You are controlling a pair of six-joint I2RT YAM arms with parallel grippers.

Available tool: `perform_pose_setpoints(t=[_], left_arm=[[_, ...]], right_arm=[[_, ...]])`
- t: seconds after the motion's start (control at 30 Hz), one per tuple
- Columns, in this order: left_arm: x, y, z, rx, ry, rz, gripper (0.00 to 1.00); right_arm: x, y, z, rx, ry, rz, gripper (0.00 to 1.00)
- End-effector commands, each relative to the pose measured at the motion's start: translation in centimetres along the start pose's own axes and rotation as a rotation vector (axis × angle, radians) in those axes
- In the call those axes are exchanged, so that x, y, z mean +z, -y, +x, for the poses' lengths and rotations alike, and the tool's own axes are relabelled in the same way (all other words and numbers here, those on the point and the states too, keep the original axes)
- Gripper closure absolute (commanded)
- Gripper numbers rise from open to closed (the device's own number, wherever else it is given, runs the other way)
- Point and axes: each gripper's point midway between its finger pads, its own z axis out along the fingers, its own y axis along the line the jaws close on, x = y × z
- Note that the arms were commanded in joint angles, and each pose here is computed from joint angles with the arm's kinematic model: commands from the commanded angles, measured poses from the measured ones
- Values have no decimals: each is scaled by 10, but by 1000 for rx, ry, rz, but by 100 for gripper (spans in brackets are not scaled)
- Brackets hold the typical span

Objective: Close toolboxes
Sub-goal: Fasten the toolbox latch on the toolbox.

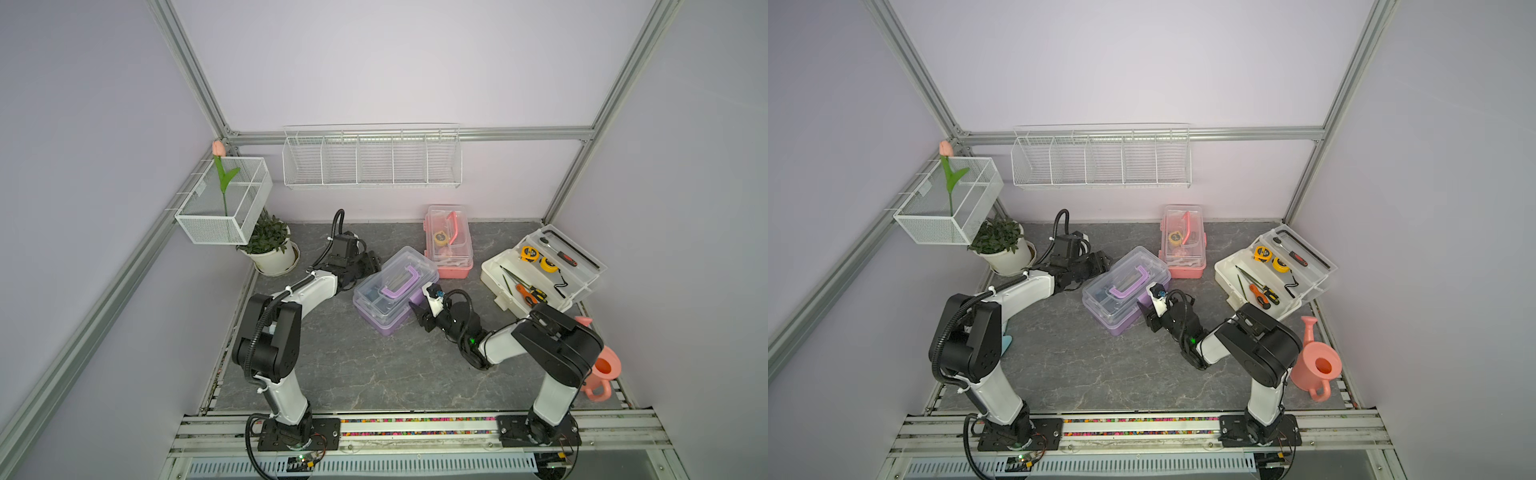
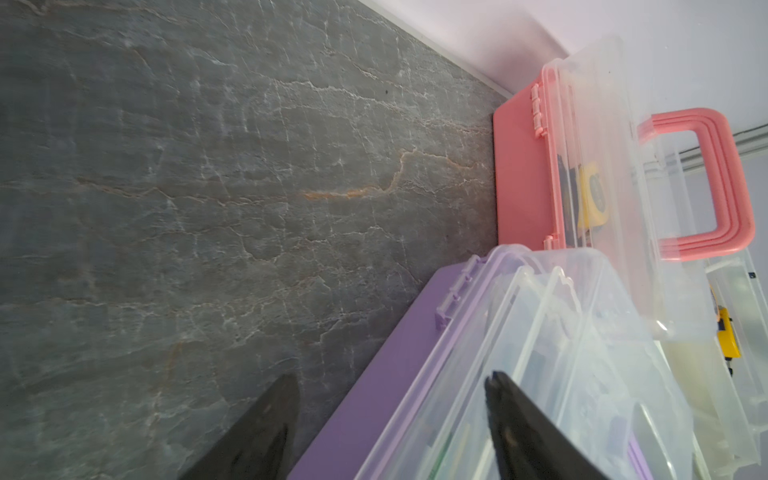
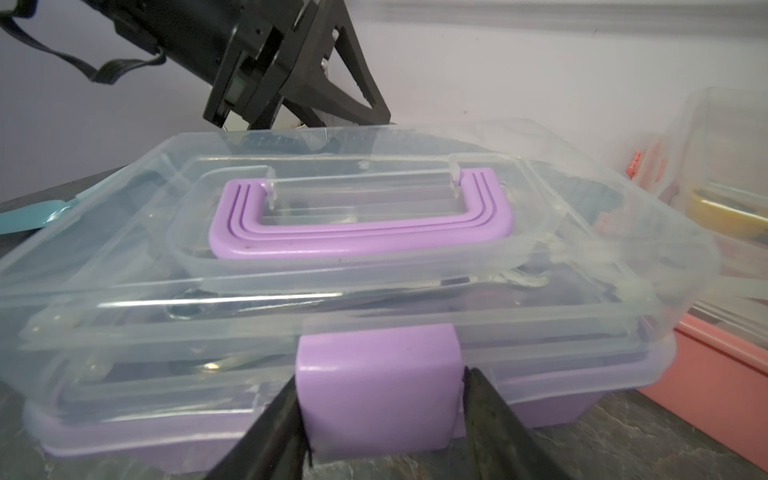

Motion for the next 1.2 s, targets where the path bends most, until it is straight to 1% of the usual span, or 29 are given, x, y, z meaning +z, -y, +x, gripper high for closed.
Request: perform_pose_setpoints(t=[0.0, 0.2, 0.3, 0.57, 0.73, 0.97, 1.1, 1.17], left_arm=[[-1, 15, -2, 4, 2, 82, 27], [-7, 17, 8, -25, 0, 129, 27], [-7, 18, 10, -25, -8, 137, 27], [0, 18, 18, -37, -30, 163, 27], [0, 21, 19, -38, -36, 181, 27], [-1, 22, 23, -48, -43, 204, 28], [1, 23, 27, -58, -52, 223, 28], [1, 24, 28, -61, -57, 232, 28]], right_arm=[[2, 21, 12, 123, -93, 132, 40], [1, 25, 20, 297, -188, 201, 44], [1, 22, 21, 386, -223, 209, 41], [4, 17, 21, 580, -247, 205, 40], [5, 17, 12, 686, -233, 186, 39], [6, 20, 3, 869, -231, 146, 41], [6, 18, -12, 898, -194, 109, 41], [5, 21, -25, 893, -142, 88, 42]])
